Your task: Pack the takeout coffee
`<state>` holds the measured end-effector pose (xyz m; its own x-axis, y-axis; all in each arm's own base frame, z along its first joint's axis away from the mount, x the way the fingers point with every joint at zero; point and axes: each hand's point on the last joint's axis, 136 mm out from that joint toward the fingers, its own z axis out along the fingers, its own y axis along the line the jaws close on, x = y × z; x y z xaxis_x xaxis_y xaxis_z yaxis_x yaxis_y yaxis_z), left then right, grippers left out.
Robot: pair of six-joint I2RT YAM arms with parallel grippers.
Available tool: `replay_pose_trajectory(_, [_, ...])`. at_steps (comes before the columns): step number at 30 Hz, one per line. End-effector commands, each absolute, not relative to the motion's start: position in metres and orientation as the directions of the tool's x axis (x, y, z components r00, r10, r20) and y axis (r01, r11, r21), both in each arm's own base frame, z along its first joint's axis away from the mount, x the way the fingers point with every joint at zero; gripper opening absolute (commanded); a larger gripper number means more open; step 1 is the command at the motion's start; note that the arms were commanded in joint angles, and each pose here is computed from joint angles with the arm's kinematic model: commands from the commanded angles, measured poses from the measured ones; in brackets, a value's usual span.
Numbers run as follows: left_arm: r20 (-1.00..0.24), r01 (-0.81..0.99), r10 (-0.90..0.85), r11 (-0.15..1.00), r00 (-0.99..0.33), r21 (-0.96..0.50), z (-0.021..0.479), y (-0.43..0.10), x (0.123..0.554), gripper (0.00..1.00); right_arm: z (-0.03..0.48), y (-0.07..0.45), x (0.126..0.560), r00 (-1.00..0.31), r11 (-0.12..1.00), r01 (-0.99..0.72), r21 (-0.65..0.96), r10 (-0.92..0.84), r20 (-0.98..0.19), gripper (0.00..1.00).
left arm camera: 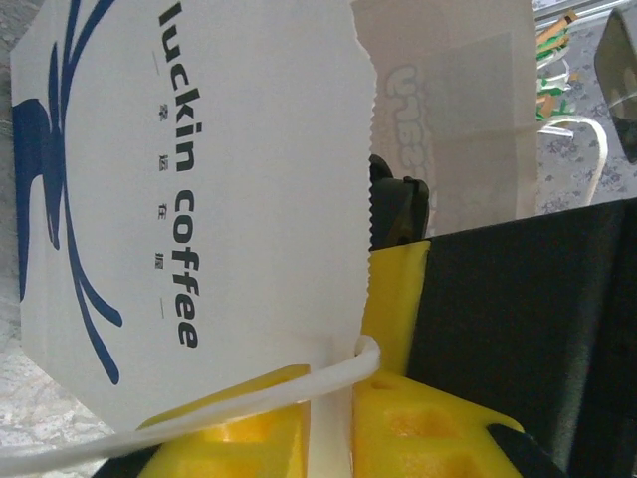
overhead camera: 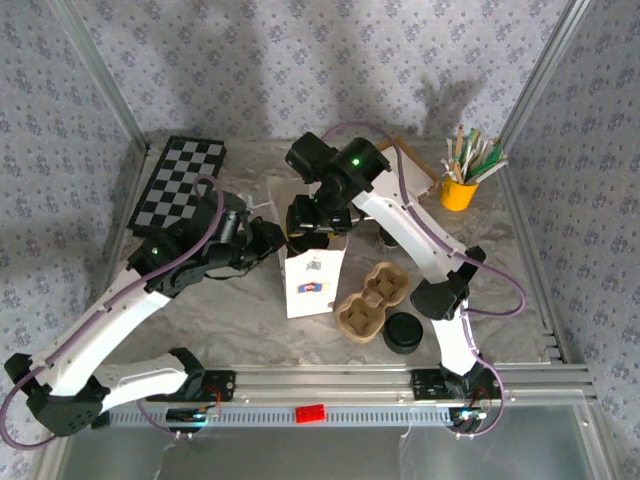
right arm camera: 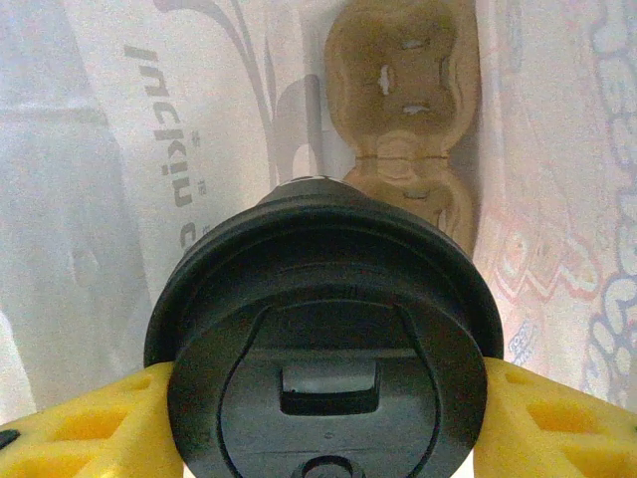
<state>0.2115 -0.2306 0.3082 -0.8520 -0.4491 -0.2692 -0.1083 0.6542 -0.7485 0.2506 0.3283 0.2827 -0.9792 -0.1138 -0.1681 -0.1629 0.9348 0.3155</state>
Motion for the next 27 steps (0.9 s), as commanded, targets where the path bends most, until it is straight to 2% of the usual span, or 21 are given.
replay_pose_trajectory(1, [-0.284,-0.080,-0.423,0.663,-0.860,-0.745,0.322,-0.232,0.211,0.14,0.265,0.295,0.228,-0.990,0.976,-0.143,0.165,-0.138,-0.043,0.53])
replay_pose_trajectory(15, [-0.320,-0.072,-0.386,0.727,-0.865,-0.683,0.317,-0.229,0.215,0.07,0.247,0.282,0.218,-0.988,0.984,-0.150,0.093,-0.153,0.022,0.52])
replay_pose_trajectory(27, [-0.306,-0.058,-0.387,0.696,-0.870,-0.716,0.317,-0.237,0.216,0.07,0.227,0.288,0.214,-0.983,0.986,-0.154,0.061,-0.159,0.089,0.51])
